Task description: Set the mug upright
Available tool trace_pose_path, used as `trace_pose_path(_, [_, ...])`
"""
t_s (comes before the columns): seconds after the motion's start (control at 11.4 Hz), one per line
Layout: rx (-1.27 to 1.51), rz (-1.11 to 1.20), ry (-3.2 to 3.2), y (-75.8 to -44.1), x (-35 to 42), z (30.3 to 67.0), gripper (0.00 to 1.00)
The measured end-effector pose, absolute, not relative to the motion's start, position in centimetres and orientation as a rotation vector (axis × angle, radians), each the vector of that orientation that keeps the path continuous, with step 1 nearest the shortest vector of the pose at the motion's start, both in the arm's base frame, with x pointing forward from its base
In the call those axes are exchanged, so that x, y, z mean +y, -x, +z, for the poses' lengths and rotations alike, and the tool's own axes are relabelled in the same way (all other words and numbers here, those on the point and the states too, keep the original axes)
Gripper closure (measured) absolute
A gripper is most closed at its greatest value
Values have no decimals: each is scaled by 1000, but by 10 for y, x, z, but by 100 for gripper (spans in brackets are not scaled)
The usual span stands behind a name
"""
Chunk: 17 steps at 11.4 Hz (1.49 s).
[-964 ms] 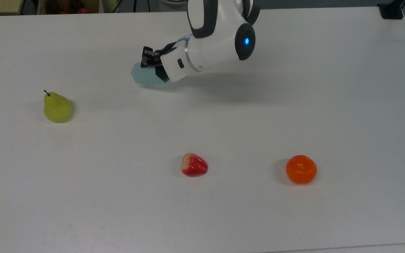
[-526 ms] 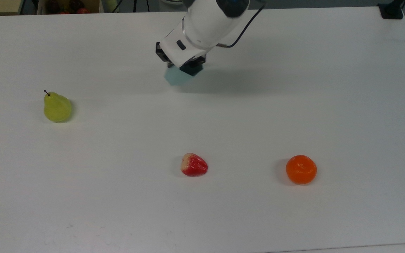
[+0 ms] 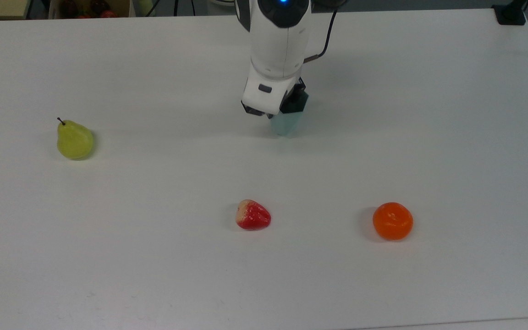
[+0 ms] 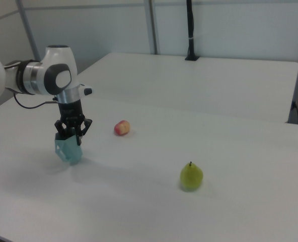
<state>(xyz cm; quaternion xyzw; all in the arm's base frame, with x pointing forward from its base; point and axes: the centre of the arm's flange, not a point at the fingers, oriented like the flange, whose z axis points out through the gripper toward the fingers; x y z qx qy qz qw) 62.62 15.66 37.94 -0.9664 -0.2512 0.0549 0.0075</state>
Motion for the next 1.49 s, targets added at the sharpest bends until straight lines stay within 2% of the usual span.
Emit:
trace_pose_path(0.35, [-833, 136, 2929, -632, 159, 367, 87])
trace_pose_path(0.53, [-829, 131, 2926, -632, 159, 369, 65])
trace_pose_path(0.61, [-816, 124, 2931, -633, 158, 373, 50])
trace_pose_path(0.88, [-642, 130, 3019, -631, 146, 423, 6])
trace_pose_path(1.05, [-471, 84, 3114, -619, 124, 485, 0])
trace_pose_path(1.49, [-221, -9, 3148, -579, 61, 586, 0])
